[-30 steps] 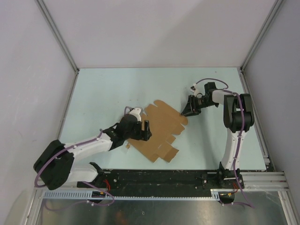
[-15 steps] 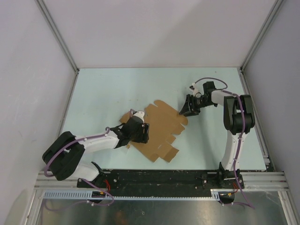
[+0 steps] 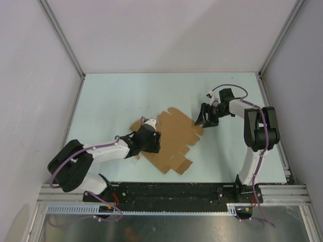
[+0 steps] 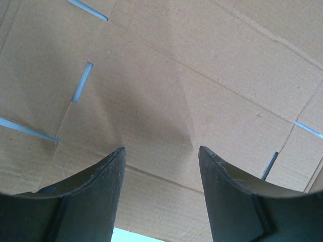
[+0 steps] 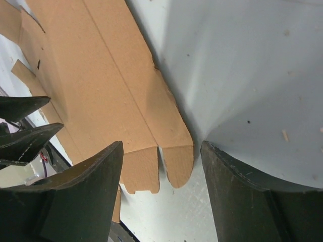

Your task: Fold the paper box

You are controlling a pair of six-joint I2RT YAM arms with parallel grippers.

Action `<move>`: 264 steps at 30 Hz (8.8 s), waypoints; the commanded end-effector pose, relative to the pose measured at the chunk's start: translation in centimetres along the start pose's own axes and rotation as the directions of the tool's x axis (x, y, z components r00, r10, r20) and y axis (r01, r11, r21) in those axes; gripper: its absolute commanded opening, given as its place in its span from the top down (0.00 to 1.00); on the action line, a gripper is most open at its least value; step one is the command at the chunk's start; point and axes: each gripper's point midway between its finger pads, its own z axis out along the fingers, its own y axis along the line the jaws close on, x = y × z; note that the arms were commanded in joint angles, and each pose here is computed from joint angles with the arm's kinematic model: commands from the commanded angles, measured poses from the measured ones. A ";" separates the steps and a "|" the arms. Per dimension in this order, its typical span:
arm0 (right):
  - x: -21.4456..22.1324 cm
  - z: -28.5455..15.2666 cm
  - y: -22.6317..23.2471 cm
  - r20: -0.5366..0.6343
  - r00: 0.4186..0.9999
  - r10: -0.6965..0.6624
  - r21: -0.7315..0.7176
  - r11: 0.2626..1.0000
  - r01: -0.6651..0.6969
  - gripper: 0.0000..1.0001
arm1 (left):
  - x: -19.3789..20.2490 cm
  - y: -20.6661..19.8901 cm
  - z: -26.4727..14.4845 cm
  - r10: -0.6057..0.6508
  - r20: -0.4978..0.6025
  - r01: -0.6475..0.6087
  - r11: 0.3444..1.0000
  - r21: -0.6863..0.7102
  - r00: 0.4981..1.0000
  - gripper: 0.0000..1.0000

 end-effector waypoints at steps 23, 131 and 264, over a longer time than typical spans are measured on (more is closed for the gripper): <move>3.6 1.2 0.8 -0.032 0.994 0.101 -0.223 0.969 -0.106 0.36 | 1.0 -0.4 0.7 0.000 -0.045 0.000 1.000 0.012 0.999 0.35; -3.4 -2.8 12.2 0.146 0.667 -0.731 0.561 0.616 0.553 0.89 | -0.9 -2.6 1.0 0.132 0.074 -0.140 0.984 0.113 0.988 0.33; -8.8 -3.5 13.7 0.386 0.695 -0.607 0.413 0.787 0.458 0.27 | -9.0 -4.8 1.0 0.175 0.268 -0.200 0.977 0.071 0.948 0.40</move>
